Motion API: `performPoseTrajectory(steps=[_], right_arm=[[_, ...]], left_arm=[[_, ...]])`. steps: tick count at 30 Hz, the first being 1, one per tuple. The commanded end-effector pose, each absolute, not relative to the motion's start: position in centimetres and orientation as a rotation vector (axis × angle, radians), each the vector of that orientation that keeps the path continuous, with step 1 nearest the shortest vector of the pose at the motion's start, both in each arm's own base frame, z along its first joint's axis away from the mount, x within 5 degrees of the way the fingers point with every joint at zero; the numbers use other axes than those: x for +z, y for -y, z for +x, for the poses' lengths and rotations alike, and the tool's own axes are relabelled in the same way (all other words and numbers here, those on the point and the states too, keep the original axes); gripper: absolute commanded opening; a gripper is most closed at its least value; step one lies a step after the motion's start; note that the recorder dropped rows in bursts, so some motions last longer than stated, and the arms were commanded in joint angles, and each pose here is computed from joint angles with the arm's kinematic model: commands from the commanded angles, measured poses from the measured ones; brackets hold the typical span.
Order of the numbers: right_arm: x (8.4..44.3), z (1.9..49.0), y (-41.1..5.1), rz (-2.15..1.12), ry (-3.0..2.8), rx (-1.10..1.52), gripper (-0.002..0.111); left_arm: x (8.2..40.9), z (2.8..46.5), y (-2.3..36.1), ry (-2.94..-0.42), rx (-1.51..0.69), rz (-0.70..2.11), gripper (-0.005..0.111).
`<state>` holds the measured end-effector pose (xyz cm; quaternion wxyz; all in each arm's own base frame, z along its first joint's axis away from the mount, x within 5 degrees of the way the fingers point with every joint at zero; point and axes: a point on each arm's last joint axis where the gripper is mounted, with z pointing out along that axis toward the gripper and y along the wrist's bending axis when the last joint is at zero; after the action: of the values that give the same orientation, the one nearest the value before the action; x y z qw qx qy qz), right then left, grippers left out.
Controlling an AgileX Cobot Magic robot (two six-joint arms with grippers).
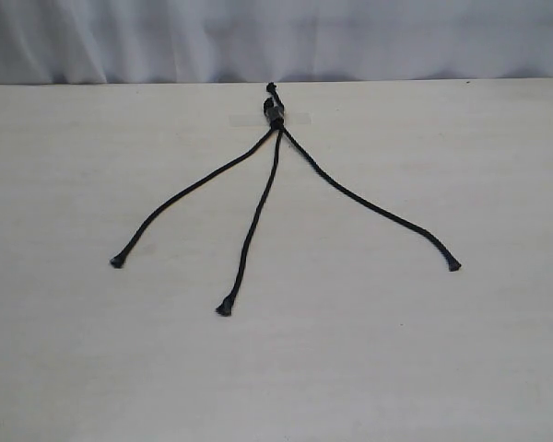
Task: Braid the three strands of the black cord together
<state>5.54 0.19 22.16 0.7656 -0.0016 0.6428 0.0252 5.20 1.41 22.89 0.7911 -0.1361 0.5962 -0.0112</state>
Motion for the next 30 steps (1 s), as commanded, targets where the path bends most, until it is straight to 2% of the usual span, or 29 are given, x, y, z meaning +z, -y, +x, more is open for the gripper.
performPoseTrajectory(steps=[1, 3, 6, 8, 12, 16, 24, 30], right_arm=[[23.8, 6.4, -0.2, -0.009, -1.572, 0.048, 0.004], [24.8, 7.3, -0.3, -0.011, -1.674, 0.047, 0.004], [27.5, 10.1, -0.4, -0.013, -1.857, 0.045, 0.004], [28.3, 11.7, -0.4, -0.013, -1.888, 0.044, 0.004], [27.2, 13.2, -0.4, -0.036, -1.958, 0.017, 0.004], [25.9, 14.6, -0.7, 0.052, -2.087, 0.103, 0.004], [25.5, 20.7, -1.6, 0.088, -2.439, 0.193, 0.004], [22.7, 24.5, -3.9, 0.031, -2.607, 0.313, 0.004]], left_arm=[[25.0, 6.0, -1.1, -1.381, -0.110, -0.321, 0.000], [26.0, 7.0, -0.7, -1.512, -0.110, -0.270, 0.000], [27.5, 11.3, -0.1, -1.944, -0.160, -0.183, 0.000], [27.7, 13.7, -0.3, -2.059, -0.185, -0.192, 0.000], [26.4, 16.5, -0.6, -2.185, -0.207, -0.232, 0.000], [24.5, 18.7, -0.8, -2.297, -0.220, -0.270, 0.000], [24.8, 24.9, -0.8, -2.535, -0.254, -0.145, 0.000], [22.3, 27.7, 2.5, -2.616, -0.241, 0.034, 0.000]])
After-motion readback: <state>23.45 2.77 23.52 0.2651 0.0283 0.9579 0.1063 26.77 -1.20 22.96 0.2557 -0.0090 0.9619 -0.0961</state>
